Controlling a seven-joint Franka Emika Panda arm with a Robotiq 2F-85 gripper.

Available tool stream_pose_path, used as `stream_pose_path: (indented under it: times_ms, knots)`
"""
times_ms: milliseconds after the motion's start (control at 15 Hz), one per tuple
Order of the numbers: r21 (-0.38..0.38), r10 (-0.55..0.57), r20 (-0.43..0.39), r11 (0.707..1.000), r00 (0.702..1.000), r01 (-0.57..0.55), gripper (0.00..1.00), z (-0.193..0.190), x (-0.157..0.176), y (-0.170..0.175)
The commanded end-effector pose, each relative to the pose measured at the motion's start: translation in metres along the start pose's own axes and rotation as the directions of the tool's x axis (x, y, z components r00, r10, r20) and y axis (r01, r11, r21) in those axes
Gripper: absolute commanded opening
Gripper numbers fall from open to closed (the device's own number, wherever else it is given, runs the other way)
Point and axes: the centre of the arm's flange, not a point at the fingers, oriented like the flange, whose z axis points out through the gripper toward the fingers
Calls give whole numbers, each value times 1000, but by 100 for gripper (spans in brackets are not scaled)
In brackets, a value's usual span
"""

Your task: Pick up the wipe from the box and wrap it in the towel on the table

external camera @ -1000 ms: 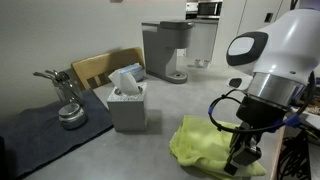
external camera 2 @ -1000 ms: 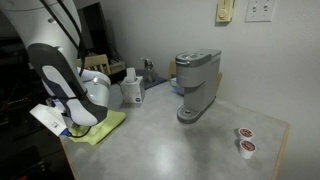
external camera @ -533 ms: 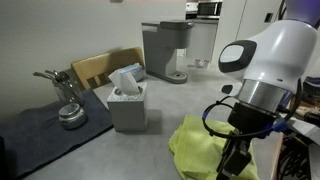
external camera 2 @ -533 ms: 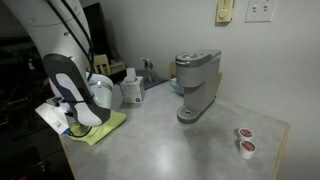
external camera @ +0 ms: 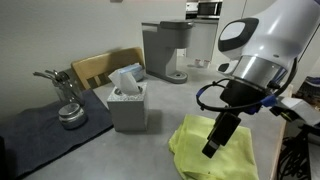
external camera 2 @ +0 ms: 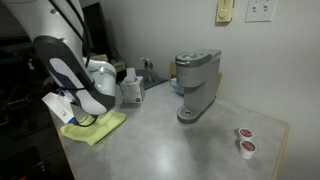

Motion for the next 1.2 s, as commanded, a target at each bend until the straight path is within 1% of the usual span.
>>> stream_pose_path:
  times_ms: [0,200,400,667,733,867,1133]
  knots:
    - [-49,50,-51,997,997,-52,100,-72,24,-3]
    - [-82,86,-96,992,992,-94,100,-96,24,-5]
    - [-138,110,-138,982,984,-129,100,-116,21,-6]
    - [-177,128,-178,971,976,-159,100,-144,16,-6]
    - [-185,132,-182,969,974,-166,100,-148,16,-6]
    - [-200,146,-161,964,976,-177,100,-156,13,-4]
    - [-240,177,-133,949,975,-205,100,-162,-3,0]
